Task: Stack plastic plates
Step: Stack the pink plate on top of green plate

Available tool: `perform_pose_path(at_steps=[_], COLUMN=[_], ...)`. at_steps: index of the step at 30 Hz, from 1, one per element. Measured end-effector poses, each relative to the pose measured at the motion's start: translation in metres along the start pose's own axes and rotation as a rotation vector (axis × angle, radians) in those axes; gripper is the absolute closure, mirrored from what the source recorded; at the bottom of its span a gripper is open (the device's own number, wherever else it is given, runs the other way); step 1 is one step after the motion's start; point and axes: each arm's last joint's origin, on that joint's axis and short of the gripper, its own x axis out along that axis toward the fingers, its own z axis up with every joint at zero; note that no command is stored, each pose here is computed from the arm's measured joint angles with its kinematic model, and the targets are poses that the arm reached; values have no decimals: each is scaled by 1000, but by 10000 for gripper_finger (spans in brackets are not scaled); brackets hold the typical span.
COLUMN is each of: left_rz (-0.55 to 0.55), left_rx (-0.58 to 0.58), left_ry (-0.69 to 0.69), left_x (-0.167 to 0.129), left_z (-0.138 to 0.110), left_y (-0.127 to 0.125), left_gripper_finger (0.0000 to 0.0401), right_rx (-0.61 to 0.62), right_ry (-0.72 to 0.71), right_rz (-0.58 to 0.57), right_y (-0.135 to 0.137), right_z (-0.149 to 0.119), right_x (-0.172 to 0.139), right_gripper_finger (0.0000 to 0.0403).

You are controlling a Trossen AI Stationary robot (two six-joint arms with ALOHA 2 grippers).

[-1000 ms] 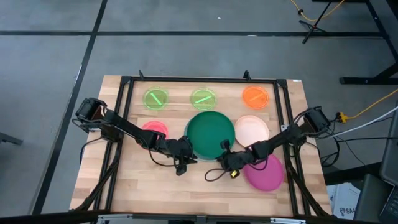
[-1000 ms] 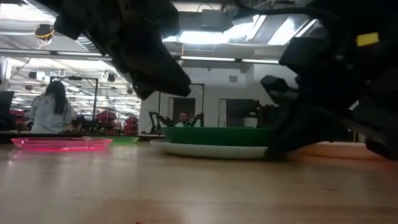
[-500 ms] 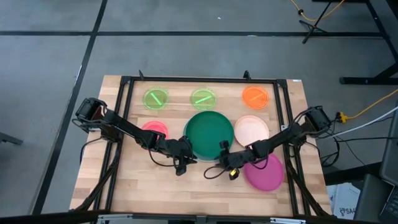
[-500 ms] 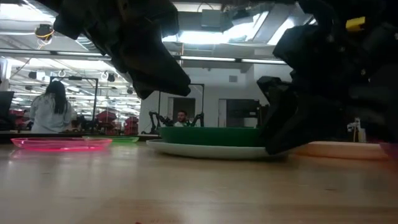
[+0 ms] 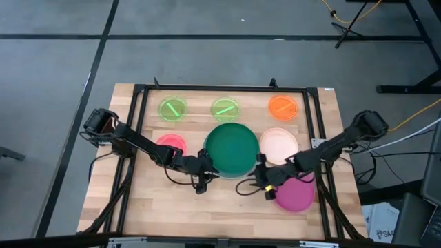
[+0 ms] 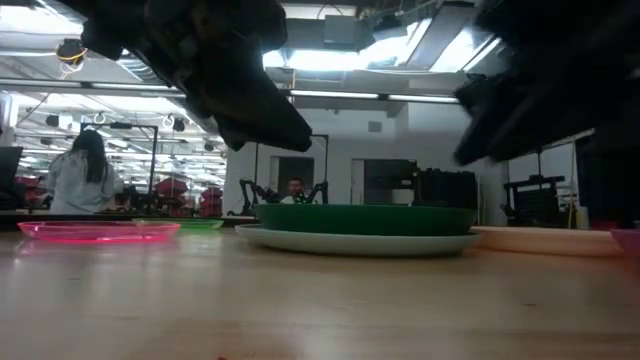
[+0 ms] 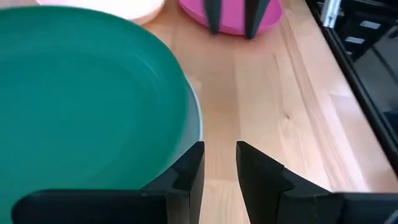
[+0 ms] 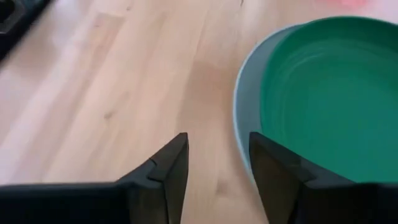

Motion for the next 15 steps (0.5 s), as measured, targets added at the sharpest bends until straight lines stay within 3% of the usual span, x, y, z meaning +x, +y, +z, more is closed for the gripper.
perform_pose_path(at_steps=[4, 10, 15], left_rz=[60, 50, 58], left_rx=[25, 35, 29], left_ry=[-38, -81, -92], left_x=[-2, -3, -3], left_z=[-1, 1, 2], left_y=[-5, -13, -13], left_gripper_finger=[315, 315, 315], right_rx=[50, 203, 438], right_ry=[44, 173, 379], right_rz=[28, 107, 19], right_y=[3, 1, -8], right_z=[-2, -13, -33], right_x=[-27, -62, -82], right_gripper_finger=[242, 242, 242])
